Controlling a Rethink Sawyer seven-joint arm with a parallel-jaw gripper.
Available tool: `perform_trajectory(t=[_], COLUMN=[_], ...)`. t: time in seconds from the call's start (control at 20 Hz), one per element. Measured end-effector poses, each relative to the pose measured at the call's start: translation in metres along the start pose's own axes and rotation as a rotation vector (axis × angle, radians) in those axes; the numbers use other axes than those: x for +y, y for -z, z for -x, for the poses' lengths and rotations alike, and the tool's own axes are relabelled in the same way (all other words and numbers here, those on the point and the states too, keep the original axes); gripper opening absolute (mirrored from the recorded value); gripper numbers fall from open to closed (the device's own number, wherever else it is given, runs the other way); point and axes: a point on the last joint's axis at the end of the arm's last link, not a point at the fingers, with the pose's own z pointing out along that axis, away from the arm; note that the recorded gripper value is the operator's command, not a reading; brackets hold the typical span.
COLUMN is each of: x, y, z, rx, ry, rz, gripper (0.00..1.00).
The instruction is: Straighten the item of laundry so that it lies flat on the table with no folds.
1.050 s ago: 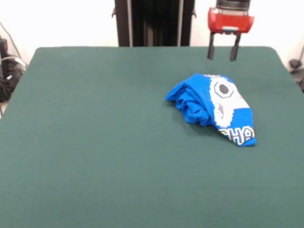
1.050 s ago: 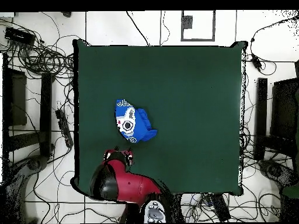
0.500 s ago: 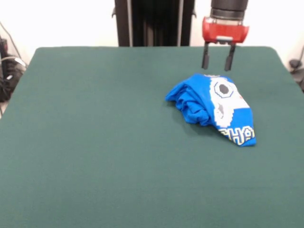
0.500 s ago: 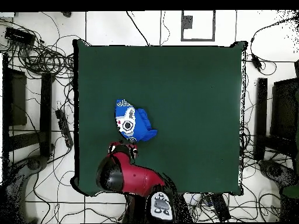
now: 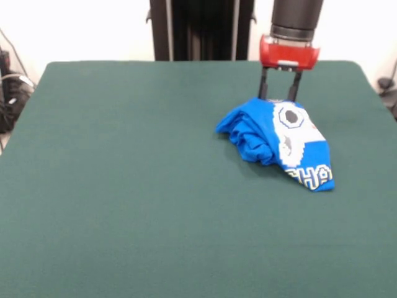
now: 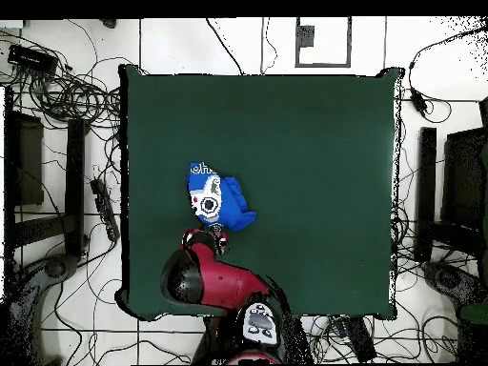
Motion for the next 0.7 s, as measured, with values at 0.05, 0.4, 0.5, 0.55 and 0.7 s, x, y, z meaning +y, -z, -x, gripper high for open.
perform_trajectory(t=[0.05,0.4,0.5,0.55,0.7], x=[-0.001,-0.009,-0.016,-0.018,-0.029], y=[0.000,0.013,0.024,0.028,0.042], z=[0.002,0.013,0.023,0.026,0.037], rx=[0.002,0.023,0.041,0.046,0.064], ry=[0.004,0.003,-0.006,-0.010,-0.013], rz=[-0.006,-0.026,-0.034,-0.036,-0.050], gripper=[1.00,1.00,1.00,1.00,1.00])
